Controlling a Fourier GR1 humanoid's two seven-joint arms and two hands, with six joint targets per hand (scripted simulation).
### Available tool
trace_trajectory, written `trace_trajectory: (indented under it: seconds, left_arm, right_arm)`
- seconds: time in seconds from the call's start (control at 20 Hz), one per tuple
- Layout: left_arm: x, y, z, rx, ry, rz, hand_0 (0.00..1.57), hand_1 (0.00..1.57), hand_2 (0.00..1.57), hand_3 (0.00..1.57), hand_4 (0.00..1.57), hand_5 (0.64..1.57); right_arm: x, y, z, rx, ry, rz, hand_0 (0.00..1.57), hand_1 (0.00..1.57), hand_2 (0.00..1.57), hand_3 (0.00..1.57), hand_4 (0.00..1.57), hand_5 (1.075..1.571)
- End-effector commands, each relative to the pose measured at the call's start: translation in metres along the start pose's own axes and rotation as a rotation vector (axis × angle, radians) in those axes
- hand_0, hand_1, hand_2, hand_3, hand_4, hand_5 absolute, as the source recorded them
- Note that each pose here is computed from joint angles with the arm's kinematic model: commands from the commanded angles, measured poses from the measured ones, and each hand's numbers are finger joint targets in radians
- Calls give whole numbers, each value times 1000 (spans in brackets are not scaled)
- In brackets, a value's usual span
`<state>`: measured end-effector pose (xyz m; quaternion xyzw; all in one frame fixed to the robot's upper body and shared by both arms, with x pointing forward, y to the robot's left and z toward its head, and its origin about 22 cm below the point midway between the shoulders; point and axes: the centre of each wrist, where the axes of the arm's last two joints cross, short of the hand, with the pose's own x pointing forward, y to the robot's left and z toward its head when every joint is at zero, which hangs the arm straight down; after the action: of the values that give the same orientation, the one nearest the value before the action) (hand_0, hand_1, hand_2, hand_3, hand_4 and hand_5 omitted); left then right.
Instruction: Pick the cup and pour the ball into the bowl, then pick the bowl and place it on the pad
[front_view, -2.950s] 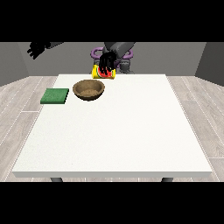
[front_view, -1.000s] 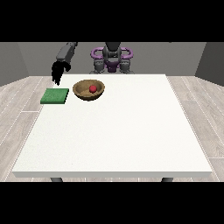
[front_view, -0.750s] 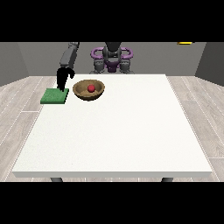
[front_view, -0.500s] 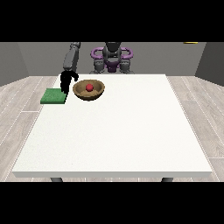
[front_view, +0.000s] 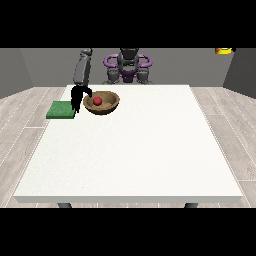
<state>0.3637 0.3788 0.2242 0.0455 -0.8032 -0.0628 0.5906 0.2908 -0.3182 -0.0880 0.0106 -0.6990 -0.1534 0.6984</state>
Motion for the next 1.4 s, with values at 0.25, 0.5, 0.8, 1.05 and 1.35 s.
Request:
trace_trajectory:
  seconds: [0.25, 0.5, 0.8, 1.05, 1.35]
  left_arm:
    - [11, 8, 8, -12, -80, 7, 0, 0, 0, 0, 1017, 1538]
    - [27, 18, 6, -38, -41, -9, 0, 0, 0, 0, 1022, 1541]
    - [51, 44, 11, -11, -108, 5, 0, 0, 0, 0, 1018, 1533]
    - [55, 36, 8, -32, -136, 22, 0, 0, 0, 0, 1071, 1523]
    - [41, 40, 12, -23, -95, 28, 0, 0, 0, 0, 1170, 1531]
  right_arm:
    - [-1, 2, -9, -4, -23, 13, 0, 0, 0, 0, 458, 1547]
    - [-21, 33, -1, -32, 11, 5, 0, 0, 0, 0, 475, 1549]
    - [-25, -22, 21, -198, 143, 109, 1482, 1482, 1571, 449, 621, 1491]
    - [-22, -46, 37, -280, 155, 267, 1571, 1571, 1571, 1566, 903, 1495]
    - [17, -62, 19, -336, 113, 379, 1571, 1571, 1571, 1242, 1001, 1546]
